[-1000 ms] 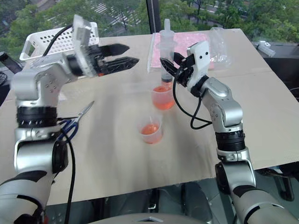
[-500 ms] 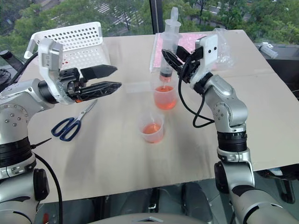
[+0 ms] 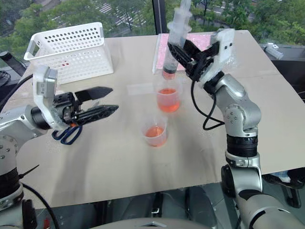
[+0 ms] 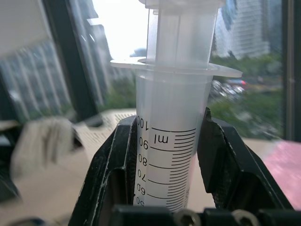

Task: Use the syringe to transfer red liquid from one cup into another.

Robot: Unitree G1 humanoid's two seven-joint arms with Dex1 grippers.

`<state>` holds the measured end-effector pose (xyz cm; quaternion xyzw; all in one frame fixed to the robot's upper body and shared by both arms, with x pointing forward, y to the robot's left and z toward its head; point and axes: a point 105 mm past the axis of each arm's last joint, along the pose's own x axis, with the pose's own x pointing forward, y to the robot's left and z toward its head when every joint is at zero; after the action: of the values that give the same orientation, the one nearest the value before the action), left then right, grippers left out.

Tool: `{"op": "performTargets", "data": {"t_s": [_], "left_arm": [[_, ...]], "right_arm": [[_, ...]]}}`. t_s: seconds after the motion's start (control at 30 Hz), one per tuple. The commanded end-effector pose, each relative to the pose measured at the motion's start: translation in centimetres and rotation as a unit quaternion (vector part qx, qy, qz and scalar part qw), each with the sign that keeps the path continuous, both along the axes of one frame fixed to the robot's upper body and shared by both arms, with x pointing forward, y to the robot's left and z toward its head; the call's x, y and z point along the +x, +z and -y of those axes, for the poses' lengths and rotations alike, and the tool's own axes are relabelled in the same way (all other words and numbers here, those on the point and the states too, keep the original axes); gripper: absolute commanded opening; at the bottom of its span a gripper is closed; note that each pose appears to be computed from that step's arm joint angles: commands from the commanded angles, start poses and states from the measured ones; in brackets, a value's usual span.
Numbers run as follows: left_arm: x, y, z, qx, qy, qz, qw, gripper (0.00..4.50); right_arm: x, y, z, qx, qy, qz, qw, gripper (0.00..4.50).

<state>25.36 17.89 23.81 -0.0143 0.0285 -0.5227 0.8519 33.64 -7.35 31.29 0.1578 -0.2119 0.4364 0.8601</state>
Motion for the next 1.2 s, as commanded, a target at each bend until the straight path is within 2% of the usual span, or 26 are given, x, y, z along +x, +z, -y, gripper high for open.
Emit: {"op": "performTargets", "data": {"t_s": [0.03, 0.13, 0.3, 0.5, 0.73, 0.93, 1.2], "left_arm": [[-2.0, 0.2, -0.5, 0.017, -0.041, -0.006, 0.999, 4.27], [-3.8, -0.9, -0.8, 0.042, -0.074, -0.026, 0.996, 4.27], [-5.0, -2.7, -2.4, 0.082, -0.082, -0.055, 0.992, 4.27], [-4.5, -2.1, -2.7, 0.087, -0.080, -0.041, 0.992, 4.27], [-4.2, -1.4, -1.9, 0.080, -0.091, -0.035, 0.992, 4.27], [-2.9, -0.3, -0.4, 0.072, -0.084, -0.028, 0.994, 4.27], [0.2, 3.7, 3.0, -0.012, -0.073, -0.011, 0.997, 4.27]], "right_arm": [[-4.6, 3.4, -0.7, 0.027, 0.096, 0.050, 0.994, 1.42], [-6.4, 1.7, -2.8, -0.014, 0.153, 0.048, 0.987, 1.42], [-6.0, -2.3, -4.9, -0.043, 0.169, 0.018, 0.985, 1.42], [-6.1, -6.9, -5.5, -0.109, 0.178, -0.001, 0.978, 1.42], [-7.2, -6.5, -4.7, -0.106, 0.182, 0.001, 0.978, 1.42], [-6.5, -9.7, -5.3, -0.177, 0.151, 0.002, 0.973, 1.42], [-5.8, -10.2, -5.1, -0.213, 0.125, 0.032, 0.968, 1.42]]}}
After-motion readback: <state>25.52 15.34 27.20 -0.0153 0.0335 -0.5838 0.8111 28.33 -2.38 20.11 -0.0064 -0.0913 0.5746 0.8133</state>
